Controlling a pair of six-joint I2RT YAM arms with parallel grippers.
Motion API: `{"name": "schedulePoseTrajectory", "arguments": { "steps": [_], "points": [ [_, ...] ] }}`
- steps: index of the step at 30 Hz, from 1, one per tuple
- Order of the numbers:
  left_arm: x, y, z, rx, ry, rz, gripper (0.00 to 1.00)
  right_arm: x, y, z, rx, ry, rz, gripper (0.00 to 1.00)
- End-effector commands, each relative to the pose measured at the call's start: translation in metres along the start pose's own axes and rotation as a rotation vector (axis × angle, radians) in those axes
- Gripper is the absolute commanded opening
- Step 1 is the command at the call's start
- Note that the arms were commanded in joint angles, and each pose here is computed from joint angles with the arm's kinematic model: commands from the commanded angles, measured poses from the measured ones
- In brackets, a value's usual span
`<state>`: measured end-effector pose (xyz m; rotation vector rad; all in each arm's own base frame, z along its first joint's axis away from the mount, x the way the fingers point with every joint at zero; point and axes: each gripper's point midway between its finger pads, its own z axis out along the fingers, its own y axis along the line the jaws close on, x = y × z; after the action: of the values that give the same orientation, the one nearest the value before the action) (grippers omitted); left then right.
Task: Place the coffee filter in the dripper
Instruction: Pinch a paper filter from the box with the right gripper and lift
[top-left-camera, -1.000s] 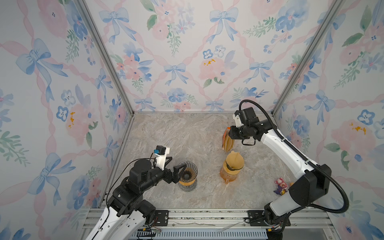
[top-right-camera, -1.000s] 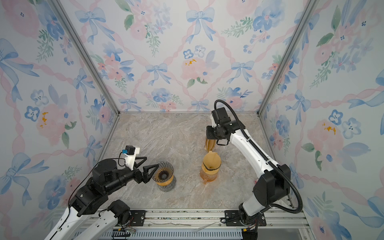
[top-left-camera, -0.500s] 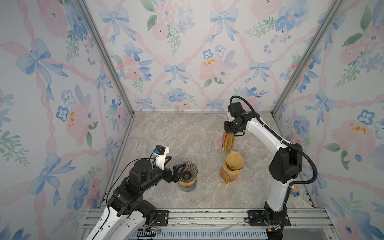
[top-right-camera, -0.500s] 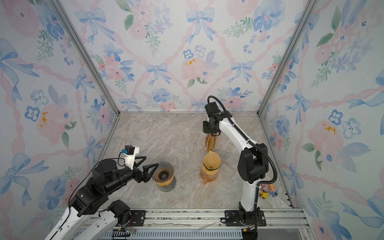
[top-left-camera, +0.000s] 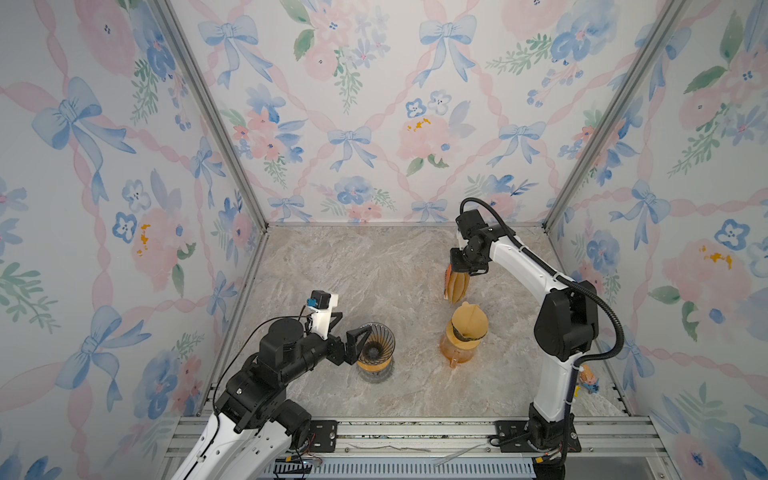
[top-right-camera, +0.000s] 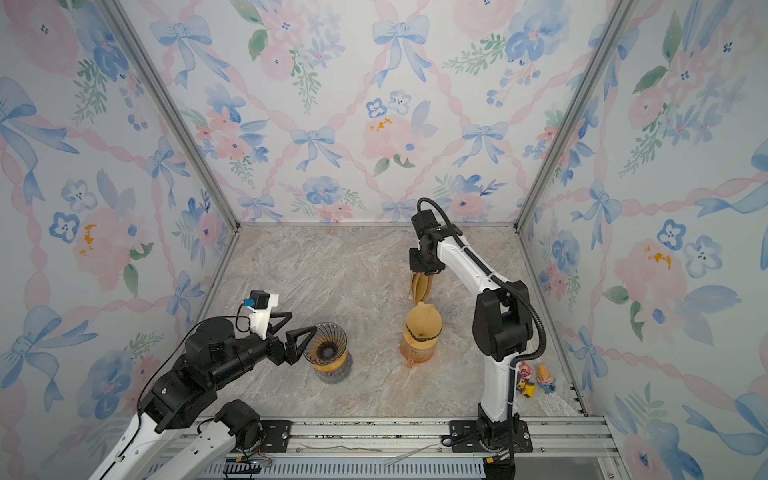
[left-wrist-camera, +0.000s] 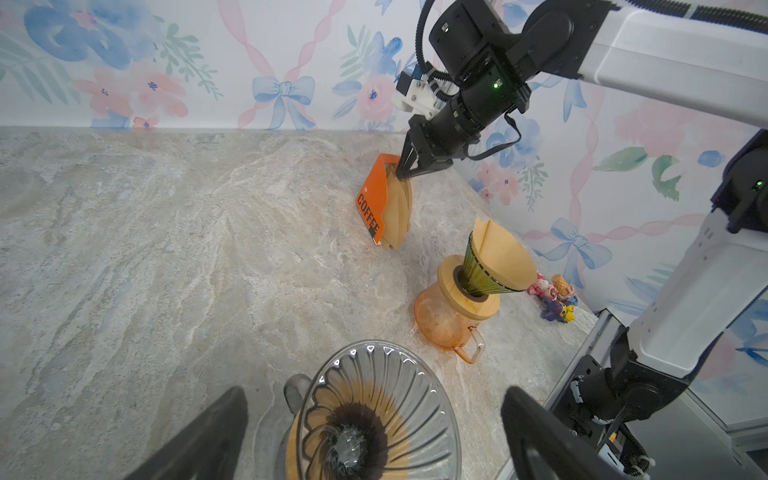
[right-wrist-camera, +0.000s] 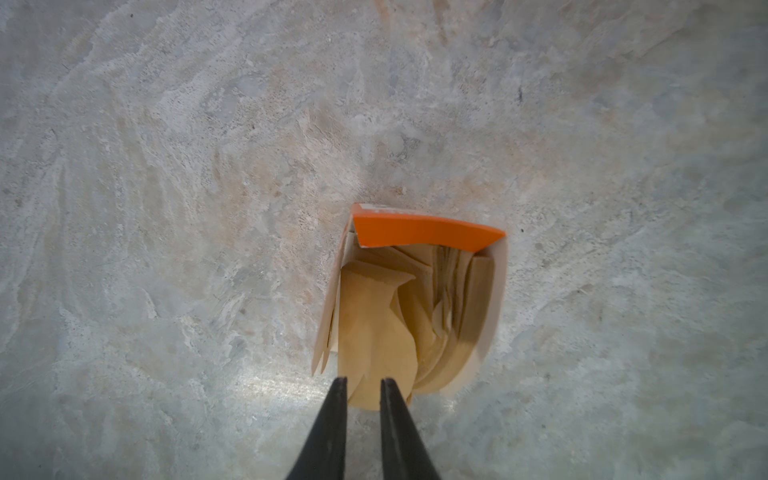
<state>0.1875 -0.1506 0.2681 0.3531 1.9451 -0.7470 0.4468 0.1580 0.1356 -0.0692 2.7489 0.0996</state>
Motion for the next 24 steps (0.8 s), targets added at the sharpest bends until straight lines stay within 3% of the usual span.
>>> {"name": "schedulePoseTrajectory", "arguments": {
  "steps": [1,18,24],
  "points": [
    [-0.001,0.003,0.002,-0.009,-0.011,0.016,0.97,0.008,-0.001,0.016,-0.005,0.045,0.019,0.19],
    [-0.001,0.005,0.002,-0.021,-0.014,0.016,0.97,0.011,0.001,0.044,-0.006,0.085,0.035,0.21],
    [0.0,0.005,0.004,-0.023,-0.006,0.015,0.97,0.014,0.002,0.049,-0.007,0.093,0.029,0.15]
  ]
}}
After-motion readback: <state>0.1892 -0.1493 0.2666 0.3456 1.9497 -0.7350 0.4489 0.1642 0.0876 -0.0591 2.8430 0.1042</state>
